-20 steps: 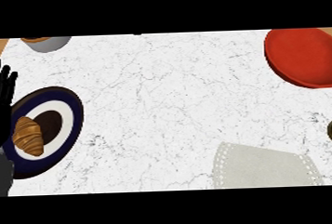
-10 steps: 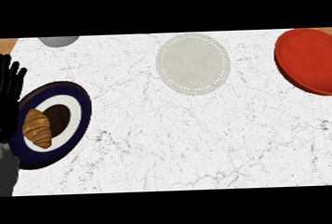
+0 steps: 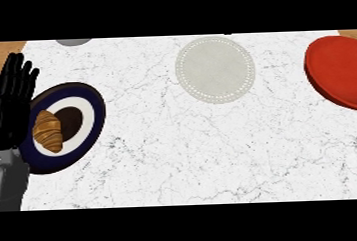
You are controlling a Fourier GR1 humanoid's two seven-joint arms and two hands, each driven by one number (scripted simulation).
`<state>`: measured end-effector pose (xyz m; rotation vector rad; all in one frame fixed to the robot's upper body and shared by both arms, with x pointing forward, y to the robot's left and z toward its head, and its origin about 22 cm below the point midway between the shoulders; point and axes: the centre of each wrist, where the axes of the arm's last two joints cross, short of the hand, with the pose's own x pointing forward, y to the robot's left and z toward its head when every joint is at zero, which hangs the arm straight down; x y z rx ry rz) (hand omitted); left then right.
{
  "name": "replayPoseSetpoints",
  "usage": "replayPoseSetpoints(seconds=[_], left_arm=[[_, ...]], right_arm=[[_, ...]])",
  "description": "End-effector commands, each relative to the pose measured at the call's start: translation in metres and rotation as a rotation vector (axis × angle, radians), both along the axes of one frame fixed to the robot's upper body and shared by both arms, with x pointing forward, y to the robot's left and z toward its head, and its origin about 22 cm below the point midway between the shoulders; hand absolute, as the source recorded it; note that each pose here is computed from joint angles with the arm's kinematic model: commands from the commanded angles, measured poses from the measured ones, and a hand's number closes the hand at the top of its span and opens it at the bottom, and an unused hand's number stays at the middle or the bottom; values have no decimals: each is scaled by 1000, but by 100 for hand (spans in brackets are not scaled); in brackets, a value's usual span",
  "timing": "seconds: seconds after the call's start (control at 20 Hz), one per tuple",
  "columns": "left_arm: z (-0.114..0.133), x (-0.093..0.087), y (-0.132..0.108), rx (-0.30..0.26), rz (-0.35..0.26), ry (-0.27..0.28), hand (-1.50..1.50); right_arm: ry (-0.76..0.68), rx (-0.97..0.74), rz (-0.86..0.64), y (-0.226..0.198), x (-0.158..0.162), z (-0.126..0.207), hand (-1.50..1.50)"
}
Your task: Pick the sweet potato from the placemat and place it in the bowl
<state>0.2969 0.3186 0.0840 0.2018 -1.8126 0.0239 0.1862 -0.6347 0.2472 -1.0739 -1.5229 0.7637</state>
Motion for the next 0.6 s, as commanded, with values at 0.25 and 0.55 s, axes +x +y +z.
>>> replayPoseSetpoints(seconds=[0.25, 0.55], left_arm=[[7, 14, -16, 5, -25, -1, 0], [11, 22, -9, 9, -24, 0, 0]], right_arm=[[53, 164, 199, 9, 23, 17, 150], [150, 147, 271, 34, 66, 16, 150]])
